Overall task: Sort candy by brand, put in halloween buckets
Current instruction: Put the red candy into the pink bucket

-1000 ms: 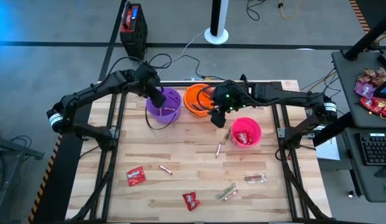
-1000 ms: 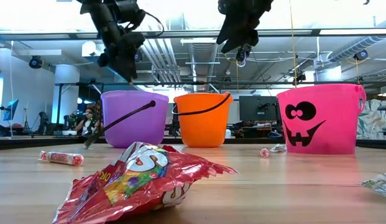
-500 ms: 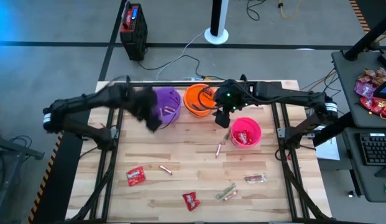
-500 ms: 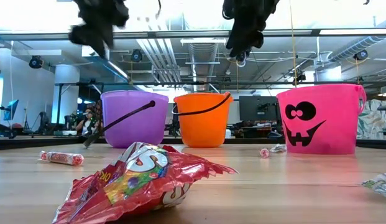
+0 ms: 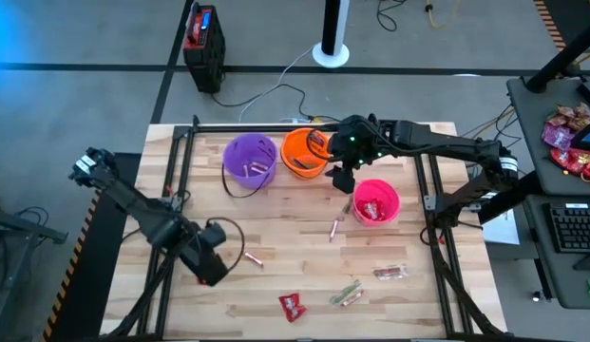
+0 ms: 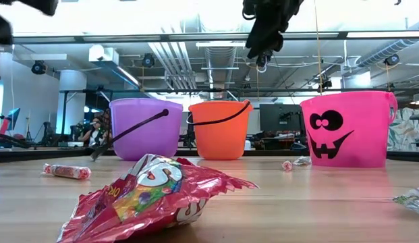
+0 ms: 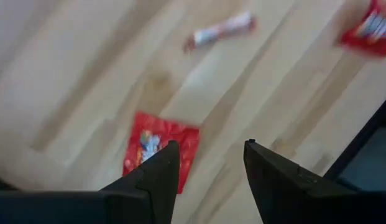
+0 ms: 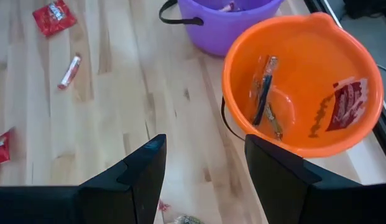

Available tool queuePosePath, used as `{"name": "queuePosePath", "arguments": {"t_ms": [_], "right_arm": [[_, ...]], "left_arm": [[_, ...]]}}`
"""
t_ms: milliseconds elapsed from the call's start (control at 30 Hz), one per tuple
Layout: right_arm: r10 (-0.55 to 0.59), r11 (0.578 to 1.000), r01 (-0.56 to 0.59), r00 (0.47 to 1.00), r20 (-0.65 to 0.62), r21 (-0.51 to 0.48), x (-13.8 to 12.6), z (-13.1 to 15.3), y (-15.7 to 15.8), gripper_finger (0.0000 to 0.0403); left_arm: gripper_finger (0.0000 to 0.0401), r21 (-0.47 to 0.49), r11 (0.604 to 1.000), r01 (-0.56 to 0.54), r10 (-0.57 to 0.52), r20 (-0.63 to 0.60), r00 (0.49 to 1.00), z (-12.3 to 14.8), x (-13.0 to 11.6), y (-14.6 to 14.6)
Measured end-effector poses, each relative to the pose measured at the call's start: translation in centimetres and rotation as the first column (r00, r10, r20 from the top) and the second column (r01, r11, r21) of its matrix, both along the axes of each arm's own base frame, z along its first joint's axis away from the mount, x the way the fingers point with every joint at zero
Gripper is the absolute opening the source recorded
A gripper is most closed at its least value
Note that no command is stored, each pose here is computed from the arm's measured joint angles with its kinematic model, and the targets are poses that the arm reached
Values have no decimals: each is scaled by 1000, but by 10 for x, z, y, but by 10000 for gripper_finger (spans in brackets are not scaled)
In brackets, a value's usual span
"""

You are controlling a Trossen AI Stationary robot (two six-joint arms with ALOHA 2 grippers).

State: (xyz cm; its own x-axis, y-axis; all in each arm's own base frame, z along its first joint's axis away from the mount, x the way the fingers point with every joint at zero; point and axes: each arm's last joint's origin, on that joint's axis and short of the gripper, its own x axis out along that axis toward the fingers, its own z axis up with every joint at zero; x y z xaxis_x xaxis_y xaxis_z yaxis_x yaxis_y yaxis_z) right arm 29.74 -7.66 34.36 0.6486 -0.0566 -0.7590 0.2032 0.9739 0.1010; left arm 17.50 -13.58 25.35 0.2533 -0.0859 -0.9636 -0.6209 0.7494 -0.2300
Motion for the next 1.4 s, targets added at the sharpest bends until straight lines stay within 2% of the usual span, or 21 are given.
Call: {"name": "queuePosePath", "arguments": {"t_ms": [200,433,600,833,967,1133,1400], "right_arm": [[-5,1000,4,999,38,16,3,2,0,211],[-48,997,46,998,40,62,3,2,0,211],[-76,994,72,996,41,83,3,2,0,211],[-112,988,105,992,60,110,5,3,-1,211],[-118,987,110,991,66,115,5,3,-1,211],[-122,986,114,990,66,119,5,3,-1,211],[-123,986,115,990,65,118,5,3,-1,211]], "left_arm": [[162,-38,997,70,-70,-4,998,-44,-4,-2],[162,-36,998,45,-48,-68,997,-90,-17,13],[162,-57,998,25,-30,-88,996,-111,-24,21],[160,-62,998,13,-18,-86,996,-121,-29,25],[123,-88,996,12,-16,-49,999,-125,-28,25],[19,-85,996,21,-24,-43,999,-125,-28,24],[2,-66,996,64,-64,-2,998,-116,-22,20]]}}
